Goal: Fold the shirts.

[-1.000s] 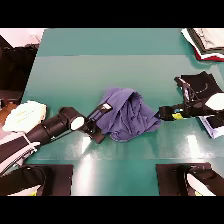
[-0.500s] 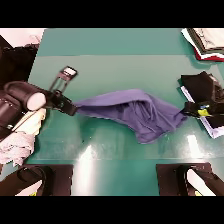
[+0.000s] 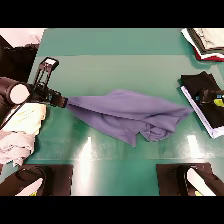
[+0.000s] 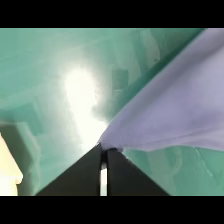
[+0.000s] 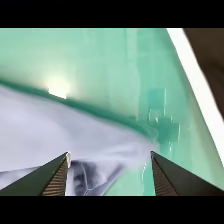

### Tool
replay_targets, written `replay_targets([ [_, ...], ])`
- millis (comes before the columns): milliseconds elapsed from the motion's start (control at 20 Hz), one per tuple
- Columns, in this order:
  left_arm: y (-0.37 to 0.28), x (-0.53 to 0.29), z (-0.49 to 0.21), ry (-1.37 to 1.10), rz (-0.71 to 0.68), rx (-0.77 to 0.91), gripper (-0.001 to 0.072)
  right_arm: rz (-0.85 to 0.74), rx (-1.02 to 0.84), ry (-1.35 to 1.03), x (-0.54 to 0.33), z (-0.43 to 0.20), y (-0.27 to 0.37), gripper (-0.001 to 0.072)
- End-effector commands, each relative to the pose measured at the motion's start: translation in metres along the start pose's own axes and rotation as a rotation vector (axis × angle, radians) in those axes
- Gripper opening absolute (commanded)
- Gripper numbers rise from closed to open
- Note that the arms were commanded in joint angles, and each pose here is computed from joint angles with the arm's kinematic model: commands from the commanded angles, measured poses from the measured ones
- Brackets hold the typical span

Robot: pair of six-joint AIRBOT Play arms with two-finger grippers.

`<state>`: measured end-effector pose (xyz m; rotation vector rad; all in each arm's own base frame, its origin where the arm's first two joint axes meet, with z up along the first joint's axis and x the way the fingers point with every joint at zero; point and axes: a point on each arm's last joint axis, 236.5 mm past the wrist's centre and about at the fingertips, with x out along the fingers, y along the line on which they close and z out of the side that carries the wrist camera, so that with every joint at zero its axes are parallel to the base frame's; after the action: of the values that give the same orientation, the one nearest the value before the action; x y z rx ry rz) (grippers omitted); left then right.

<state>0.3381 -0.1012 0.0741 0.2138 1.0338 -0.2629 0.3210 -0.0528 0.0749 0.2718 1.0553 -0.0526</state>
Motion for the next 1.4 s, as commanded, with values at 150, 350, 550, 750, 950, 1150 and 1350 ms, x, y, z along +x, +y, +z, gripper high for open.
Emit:
replay_targets([
  [150,-0.002,-0.001,0.003,-0.011,-0.016,-0.010,0.0027,0.115,0.057,0.210,0.019,-0.081,0.022,0.0556],
  [350,-0.009,0.001,0.000,-0.002,-0.047,-0.025,0.0027,0.197,0.049,0.323,0.063,-0.130,0.051,0.0524],
  [550,-0.010,0.002,-0.005,0.019,-0.048,-0.025,0.0027,0.198,0.040,0.323,0.096,-0.126,0.060,0.0520],
  [750,-0.010,0.002,-0.006,0.021,-0.048,-0.025,0.0027,0.194,0.023,0.332,0.111,-0.128,0.066,0.0446],
  [950,-0.010,0.002,-0.006,0.024,-0.048,-0.025,0.0027,0.196,0.001,0.261,0.106,-0.115,0.071,0.0013],
  [1150,-0.010,0.002,-0.009,0.036,-0.049,0.004,0.0027,0.244,-0.088,0.304,0.063,-0.137,0.087,0.0012],
  [1350,-0.010,0.002,-0.011,0.045,-0.048,0.005,0.0027,0.298,-0.183,0.443,0.022,-0.199,0.097,0.0014],
])
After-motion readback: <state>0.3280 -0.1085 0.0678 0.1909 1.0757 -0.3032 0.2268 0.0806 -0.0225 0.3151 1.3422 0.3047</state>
